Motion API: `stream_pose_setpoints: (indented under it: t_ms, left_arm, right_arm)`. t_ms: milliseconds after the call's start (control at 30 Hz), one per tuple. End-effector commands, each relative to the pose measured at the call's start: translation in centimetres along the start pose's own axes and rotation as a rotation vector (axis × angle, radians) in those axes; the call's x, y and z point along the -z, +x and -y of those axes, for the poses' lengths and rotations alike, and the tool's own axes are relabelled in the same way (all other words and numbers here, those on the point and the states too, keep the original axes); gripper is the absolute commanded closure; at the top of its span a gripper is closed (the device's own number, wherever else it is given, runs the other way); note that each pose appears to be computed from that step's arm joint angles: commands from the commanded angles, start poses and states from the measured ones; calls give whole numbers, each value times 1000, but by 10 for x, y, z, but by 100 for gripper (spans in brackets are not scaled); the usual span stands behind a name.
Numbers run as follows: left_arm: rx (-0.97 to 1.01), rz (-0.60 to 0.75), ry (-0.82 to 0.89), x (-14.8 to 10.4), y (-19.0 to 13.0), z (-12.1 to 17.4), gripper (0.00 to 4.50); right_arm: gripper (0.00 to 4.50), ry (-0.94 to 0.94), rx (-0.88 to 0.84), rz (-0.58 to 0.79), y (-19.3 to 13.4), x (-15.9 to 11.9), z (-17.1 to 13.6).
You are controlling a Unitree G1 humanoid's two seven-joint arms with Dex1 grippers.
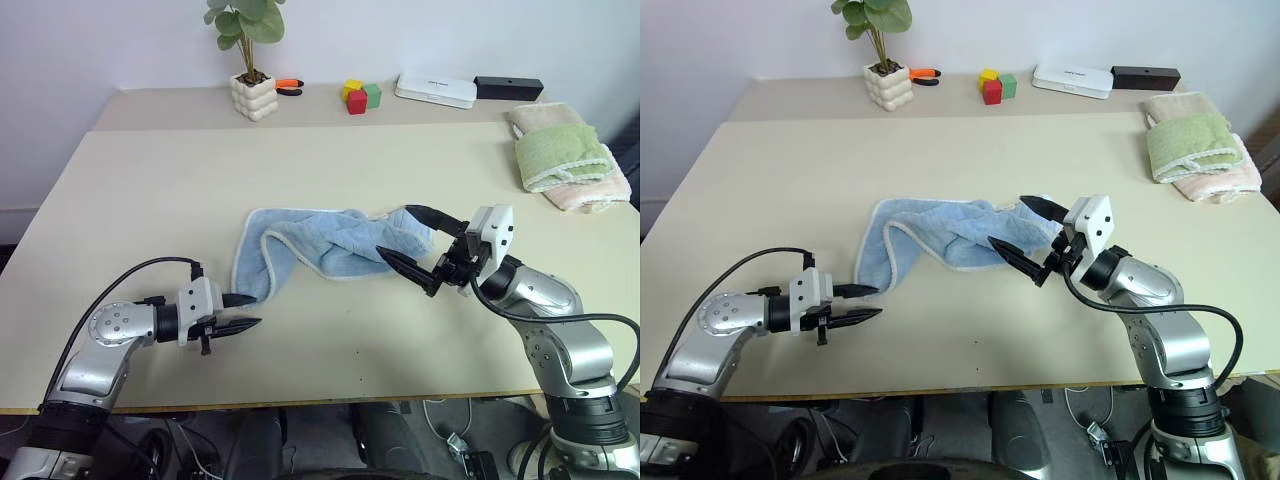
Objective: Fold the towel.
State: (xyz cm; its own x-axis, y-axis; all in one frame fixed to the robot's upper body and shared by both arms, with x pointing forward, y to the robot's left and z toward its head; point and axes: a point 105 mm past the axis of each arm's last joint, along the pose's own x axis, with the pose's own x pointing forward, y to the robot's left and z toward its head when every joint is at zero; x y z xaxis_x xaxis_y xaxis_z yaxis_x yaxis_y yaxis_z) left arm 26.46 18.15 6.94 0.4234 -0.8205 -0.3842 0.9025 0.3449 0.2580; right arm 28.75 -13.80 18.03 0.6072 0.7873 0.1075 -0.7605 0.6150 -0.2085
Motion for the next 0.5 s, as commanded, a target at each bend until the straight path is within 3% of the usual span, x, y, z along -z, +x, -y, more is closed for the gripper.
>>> stream_pose_setpoints:
  t_ms: [33, 167, 367, 500]
  left_arm:
    - [-26, -112, -108, 29, -1, 4, 446]
    - [-117, -57, -138, 19, -1, -17, 446]
    - [-268, 222, -256, -37, -16, -63, 446]
    - [-320, 326, -315, -57, -25, -80, 446]
  right_arm:
    - [0, -48, 2, 30, -5, -13, -1]
    - [0, -32, -39, -19, -10, -4, -9]
    - [0, -111, -132, -203, -18, 29, -22]
    - [0, -102, -157, -257, -16, 42, -26]
